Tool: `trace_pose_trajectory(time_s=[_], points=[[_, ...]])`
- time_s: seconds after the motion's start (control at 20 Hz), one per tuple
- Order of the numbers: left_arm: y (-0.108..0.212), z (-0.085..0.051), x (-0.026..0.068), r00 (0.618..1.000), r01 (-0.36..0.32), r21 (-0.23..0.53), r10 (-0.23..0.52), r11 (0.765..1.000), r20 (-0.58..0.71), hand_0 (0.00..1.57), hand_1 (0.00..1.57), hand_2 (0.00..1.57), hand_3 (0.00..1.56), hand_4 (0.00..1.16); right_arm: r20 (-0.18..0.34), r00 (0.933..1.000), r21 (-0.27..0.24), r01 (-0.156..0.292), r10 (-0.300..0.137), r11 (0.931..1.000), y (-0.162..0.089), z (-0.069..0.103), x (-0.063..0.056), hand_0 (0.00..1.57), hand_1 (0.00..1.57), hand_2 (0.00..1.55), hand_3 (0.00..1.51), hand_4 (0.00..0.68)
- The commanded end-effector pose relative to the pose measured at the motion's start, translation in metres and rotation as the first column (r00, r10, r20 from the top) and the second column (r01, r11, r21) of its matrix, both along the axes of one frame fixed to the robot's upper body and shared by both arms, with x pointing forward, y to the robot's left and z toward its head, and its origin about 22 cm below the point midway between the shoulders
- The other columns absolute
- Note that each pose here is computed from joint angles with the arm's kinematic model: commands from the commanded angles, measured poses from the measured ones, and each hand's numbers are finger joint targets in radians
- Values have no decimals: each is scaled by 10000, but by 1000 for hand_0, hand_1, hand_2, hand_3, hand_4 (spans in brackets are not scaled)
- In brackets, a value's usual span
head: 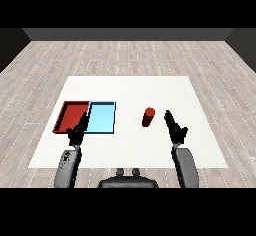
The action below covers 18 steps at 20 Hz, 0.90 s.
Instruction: Pick the red can and put it in the red box
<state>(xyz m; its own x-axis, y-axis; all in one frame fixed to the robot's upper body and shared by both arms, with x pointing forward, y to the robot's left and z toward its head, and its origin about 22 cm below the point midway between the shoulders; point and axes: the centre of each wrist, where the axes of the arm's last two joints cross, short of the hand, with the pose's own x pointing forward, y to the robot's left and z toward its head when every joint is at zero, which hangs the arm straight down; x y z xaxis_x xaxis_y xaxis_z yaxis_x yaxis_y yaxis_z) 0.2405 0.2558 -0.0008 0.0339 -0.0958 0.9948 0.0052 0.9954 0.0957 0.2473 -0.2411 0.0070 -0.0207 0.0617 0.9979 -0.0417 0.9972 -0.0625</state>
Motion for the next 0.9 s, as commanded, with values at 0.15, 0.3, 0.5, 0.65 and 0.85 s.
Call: trace_pose_trajectory(time_s=[0.15, 0.3, 0.5, 0.65, 0.85], points=[[-49, 59, 63, 9999, -12, 57, 11, 10000, 167, 0, 0, 0, 0, 0, -104, 9987, -114, 496, -498, 9987, -670, 16, 282, 0, 0, 0, 0, 0], [-258, 481, 190, 9224, 473, -762, -143, 9960, 3859, 0, 0, 0, 0, 0, 2628, 9646, 334, 123, -206, 9994, -668, 335, 375, 0, 0, 0, 0, 0], [-33, 347, 98, 8963, 465, -1102, 72, 9928, 4433, 0, 0, 0, 0, 0, 3213, 9464, 650, 121, -324, 9978, -815, 16, 410, 0, 0, 0, 0, 0], [12, 184, 30, 8910, 465, -871, -19, 9951, 4539, 0, 0, 0, 0, 0, 3121, 9500, 428, -131, -9, 9990, -987, 36, 327, 0, 0, 0, 0, 0], [211, -105, -28, 8852, 408, -771, -2, 9962, 4653, 0, 0, 0, 0, 0, 3268, 9451, 459, -128, -29, 9989, -1008, 26, 599, 0, 0, 0, 0, 0]])
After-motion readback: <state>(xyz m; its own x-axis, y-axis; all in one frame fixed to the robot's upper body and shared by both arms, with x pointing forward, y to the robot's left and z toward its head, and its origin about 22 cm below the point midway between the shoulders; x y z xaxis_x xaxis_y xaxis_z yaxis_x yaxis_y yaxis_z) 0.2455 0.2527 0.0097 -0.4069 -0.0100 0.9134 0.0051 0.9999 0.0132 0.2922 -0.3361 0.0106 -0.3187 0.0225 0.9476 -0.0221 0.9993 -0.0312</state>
